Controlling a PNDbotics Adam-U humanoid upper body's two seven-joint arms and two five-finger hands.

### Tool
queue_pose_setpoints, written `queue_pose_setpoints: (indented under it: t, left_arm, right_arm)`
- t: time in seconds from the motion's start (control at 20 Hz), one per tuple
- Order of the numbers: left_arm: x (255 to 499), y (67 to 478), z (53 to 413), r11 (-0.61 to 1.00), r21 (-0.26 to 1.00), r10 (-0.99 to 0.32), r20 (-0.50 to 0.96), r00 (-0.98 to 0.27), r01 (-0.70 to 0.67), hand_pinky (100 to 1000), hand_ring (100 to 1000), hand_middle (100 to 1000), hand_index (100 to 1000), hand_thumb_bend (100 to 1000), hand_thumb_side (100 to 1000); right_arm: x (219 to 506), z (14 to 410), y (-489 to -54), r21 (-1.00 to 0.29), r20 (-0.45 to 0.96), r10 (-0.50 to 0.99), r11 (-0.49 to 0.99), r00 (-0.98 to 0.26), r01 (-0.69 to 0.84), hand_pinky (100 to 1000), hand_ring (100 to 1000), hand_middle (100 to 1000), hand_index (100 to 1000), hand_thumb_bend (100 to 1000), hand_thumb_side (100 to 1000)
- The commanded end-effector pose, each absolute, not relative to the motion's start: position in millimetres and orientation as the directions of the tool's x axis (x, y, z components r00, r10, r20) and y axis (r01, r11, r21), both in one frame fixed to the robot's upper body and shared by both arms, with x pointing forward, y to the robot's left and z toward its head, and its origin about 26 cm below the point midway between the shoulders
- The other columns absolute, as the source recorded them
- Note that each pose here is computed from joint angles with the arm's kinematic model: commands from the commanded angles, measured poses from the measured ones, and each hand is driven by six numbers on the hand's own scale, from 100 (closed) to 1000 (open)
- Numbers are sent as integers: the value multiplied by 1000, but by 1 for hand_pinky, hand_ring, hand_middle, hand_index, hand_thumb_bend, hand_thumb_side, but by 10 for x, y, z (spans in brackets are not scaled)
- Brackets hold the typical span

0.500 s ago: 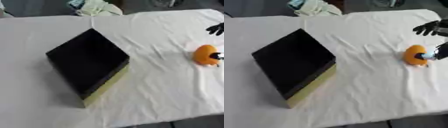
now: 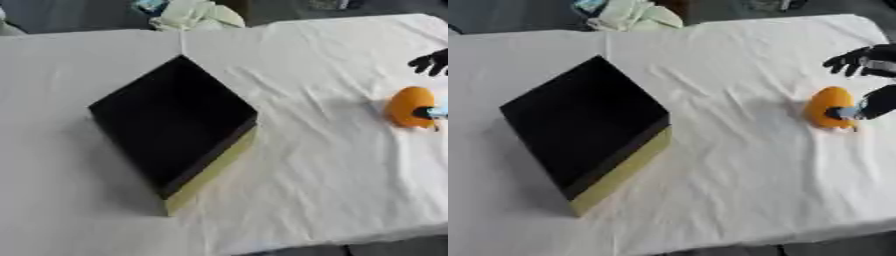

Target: Pick up objects on the table and place them in the box.

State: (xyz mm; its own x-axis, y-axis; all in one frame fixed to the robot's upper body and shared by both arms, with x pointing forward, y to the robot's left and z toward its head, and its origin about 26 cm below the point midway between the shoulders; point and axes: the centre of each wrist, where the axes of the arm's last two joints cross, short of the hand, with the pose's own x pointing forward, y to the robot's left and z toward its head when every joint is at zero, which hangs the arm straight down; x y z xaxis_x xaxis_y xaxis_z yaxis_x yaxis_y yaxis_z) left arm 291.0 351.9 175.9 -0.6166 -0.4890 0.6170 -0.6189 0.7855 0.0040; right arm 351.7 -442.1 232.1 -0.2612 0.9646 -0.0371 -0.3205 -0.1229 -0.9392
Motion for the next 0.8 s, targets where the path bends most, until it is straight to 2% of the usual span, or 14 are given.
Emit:
queue_pose_setpoints:
  t: [0.05, 0.25, 0.55, 0.8]
  left_arm:
    - [2909, 3538, 1839, 789, 6, -497, 593, -633, -614, 435, 467, 635, 511, 206, 612]
    - [2917, 3532, 1837, 793, 4, -493, 593, -637, -610, 434, 466, 635, 510, 204, 613]
    - [2923, 3530, 1833, 794, 1, -489, 593, -639, -607, 433, 465, 636, 509, 201, 616]
    - [2925, 3529, 1828, 796, 1, -487, 594, -640, -605, 433, 464, 636, 508, 197, 617]
  right_arm:
    - [3542, 2407, -4505, -940, -72, 971, -142, -228, -310, 777, 827, 845, 993, 446, 557]
    - [3593, 2333, -4555, -932, -85, 975, -150, -204, -330, 780, 835, 850, 994, 468, 555]
    - [3628, 2273, -4695, -923, -161, 978, -196, -132, -330, 795, 856, 862, 994, 555, 531]
    - [3640, 2233, -4767, -917, -204, 971, -233, -121, -325, 793, 857, 861, 992, 556, 536]
